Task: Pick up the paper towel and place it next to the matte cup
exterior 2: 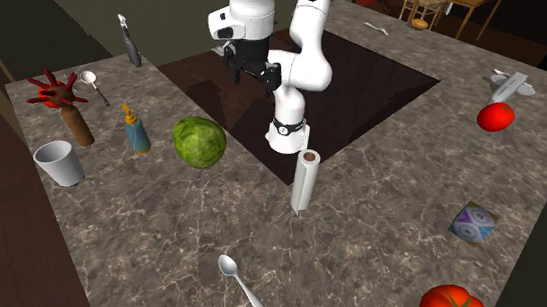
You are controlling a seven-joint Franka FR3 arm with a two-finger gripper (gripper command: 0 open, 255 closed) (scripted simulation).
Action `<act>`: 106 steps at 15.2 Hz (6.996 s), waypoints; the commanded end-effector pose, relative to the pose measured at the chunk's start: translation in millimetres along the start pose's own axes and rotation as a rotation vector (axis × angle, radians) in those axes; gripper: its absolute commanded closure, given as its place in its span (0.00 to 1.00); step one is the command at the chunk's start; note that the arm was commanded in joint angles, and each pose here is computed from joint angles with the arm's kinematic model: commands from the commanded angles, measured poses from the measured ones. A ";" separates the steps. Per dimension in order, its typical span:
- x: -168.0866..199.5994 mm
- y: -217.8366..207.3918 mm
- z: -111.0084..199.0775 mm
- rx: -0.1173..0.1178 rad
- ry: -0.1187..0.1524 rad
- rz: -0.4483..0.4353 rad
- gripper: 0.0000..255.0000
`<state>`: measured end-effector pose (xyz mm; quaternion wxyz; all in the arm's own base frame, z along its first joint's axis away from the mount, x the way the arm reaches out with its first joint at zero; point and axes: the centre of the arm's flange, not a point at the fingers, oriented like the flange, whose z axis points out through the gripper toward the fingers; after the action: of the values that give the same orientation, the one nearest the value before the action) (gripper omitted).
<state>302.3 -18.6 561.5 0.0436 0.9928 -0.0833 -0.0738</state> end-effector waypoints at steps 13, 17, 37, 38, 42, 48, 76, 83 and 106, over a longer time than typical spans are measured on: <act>-1.9 -139.7 67.2 0.024 0.037 -0.019 0.00; -2.6 -186.6 88.8 0.032 0.050 -0.025 0.00; -0.6 -197.8 133.1 0.034 0.052 -0.027 1.00; -0.6 -197.8 133.1 0.034 0.052 -0.027 1.00; -0.6 -197.8 133.1 0.034 0.052 -0.027 1.00; -4.3 -195.2 107.2 0.034 0.052 -0.027 1.00; -24.9 -180.6 -38.5 0.034 0.052 -0.027 1.00; -30.1 -176.9 -74.9 0.034 0.052 -0.027 1.00; 13.4 -65.5 -127.6 0.034 0.052 -0.027 1.00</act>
<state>341.5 65.2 680.8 0.0278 0.9960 -0.0708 -0.0469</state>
